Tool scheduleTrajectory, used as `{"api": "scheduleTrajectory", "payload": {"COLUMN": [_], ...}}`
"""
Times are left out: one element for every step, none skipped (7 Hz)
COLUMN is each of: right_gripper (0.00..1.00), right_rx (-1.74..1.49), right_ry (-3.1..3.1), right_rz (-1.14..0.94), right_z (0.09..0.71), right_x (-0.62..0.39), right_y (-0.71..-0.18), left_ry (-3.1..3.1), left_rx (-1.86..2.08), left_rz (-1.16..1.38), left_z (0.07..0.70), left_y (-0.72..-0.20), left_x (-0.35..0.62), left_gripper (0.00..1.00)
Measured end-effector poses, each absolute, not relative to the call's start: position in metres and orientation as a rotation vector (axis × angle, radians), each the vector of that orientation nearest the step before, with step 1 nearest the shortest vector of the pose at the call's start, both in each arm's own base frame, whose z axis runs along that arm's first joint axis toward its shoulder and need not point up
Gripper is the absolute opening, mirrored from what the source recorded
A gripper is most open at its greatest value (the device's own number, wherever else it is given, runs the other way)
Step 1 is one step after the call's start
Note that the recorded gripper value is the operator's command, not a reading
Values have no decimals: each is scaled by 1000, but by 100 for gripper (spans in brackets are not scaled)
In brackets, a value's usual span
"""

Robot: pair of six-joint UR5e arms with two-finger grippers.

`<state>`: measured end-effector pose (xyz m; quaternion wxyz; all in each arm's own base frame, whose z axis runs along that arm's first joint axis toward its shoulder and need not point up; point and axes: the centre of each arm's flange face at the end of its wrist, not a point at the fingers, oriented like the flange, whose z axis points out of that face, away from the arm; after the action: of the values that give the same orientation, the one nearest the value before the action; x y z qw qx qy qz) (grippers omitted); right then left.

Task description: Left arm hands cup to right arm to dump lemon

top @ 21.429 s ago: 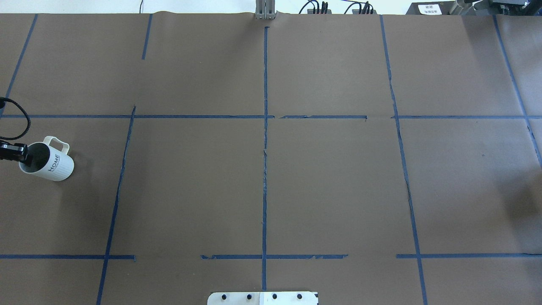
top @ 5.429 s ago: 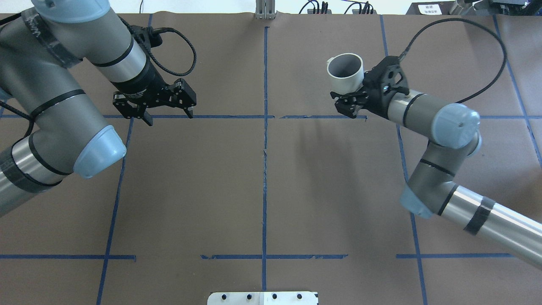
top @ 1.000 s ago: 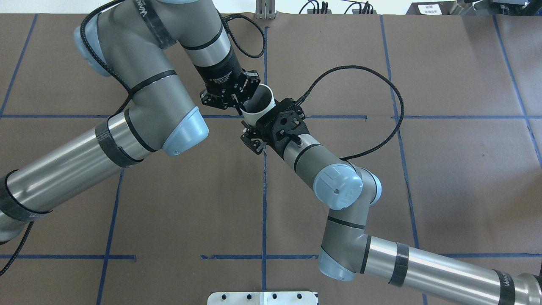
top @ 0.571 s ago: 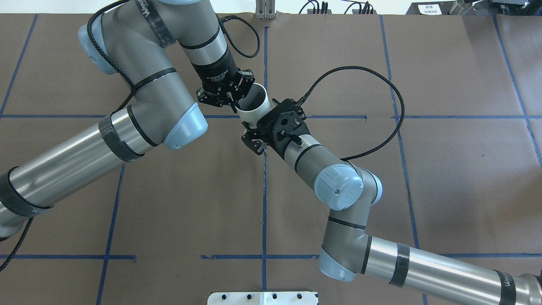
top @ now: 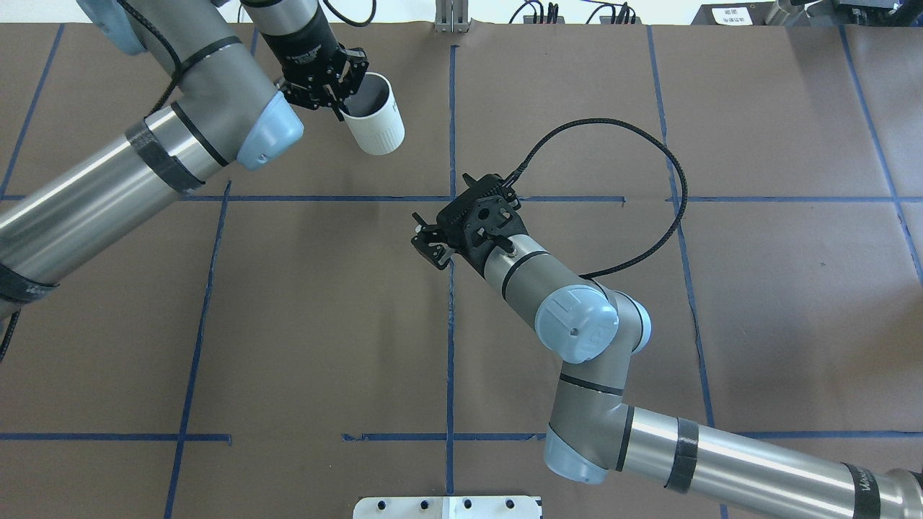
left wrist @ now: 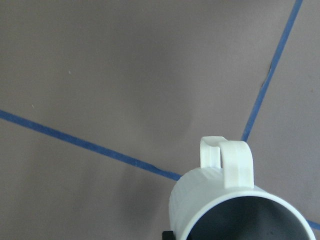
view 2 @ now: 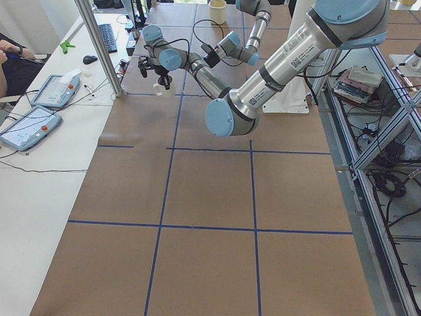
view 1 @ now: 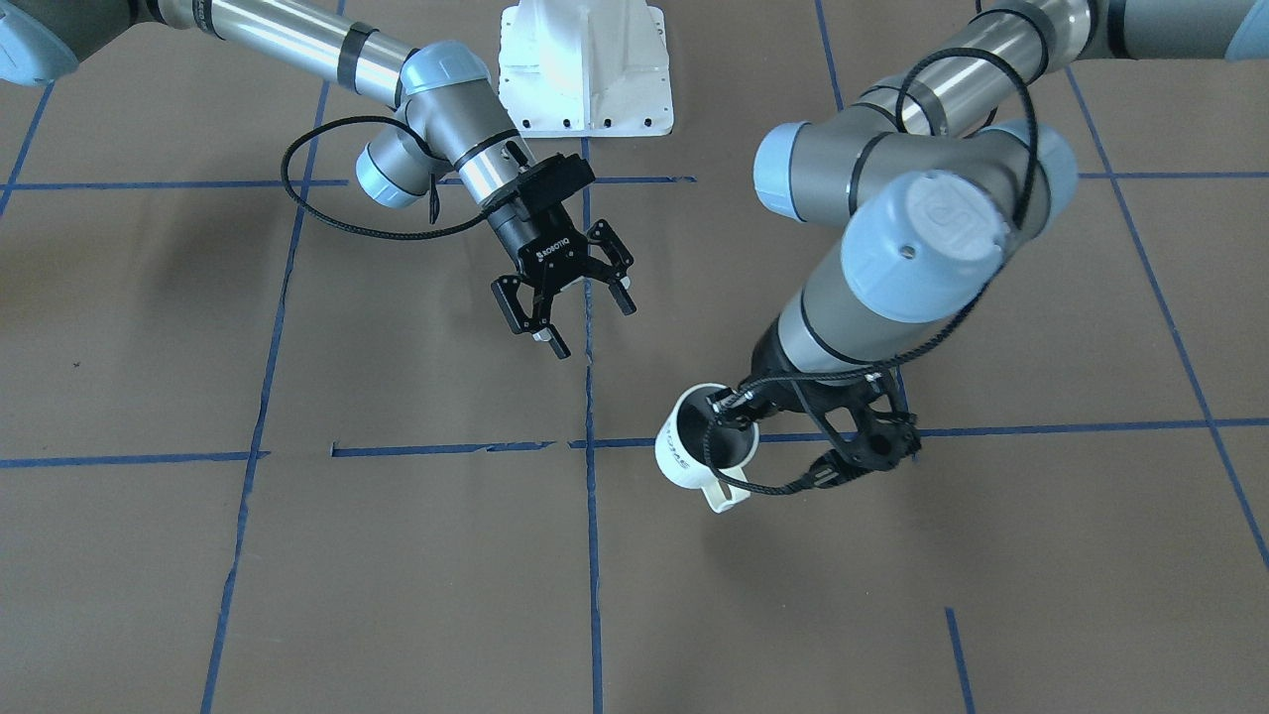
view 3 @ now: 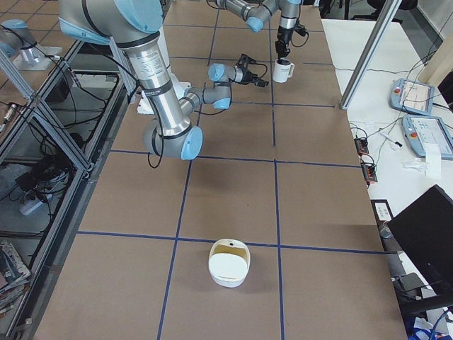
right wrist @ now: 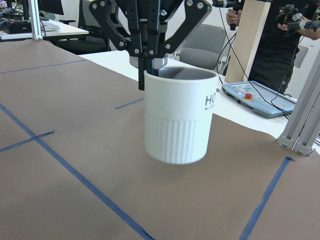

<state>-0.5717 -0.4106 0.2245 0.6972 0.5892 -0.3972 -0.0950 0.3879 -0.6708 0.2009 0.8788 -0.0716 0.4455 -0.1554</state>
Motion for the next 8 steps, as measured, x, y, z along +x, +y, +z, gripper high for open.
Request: {"api": "scheduleTrajectory", "payload": {"right_gripper": [100, 100, 100, 100, 100, 100, 100, 100], "right_rx": [1318, 1327, 1326, 1284, 1204, 1103, 981, 835], "right_ry": [-892, -903, -902, -880, -849, -815, -786, -761], "right_rz": [-209, -198, -188, -168, -144, -157, -187, -215], "right_z": [224, 221, 223, 234, 247, 258, 268, 271], "right_x": [-571, -567, -562, -558, -553, -540, -516, -476], "right_y": [-410, -411, -415, -425, -443, -468, -499, -532], "left_ry": [909, 903, 913, 917, 911, 900, 893, 889], "left_rx": [-125, -108, -82, -35, 4, 27, 41, 48], "left_rz": [-301, -261, -206, -149, -104, -67, -39, -26], "left_z": [232, 272, 312, 348, 378, 407, 427, 439], "left_y": [-686, -690, -681, -661, -634, -599, -557, -510], "left_x": [358, 322, 277, 230, 192, 165, 144, 125], "left_gripper": [0, 0, 0, 0, 0, 0, 0, 0]}}
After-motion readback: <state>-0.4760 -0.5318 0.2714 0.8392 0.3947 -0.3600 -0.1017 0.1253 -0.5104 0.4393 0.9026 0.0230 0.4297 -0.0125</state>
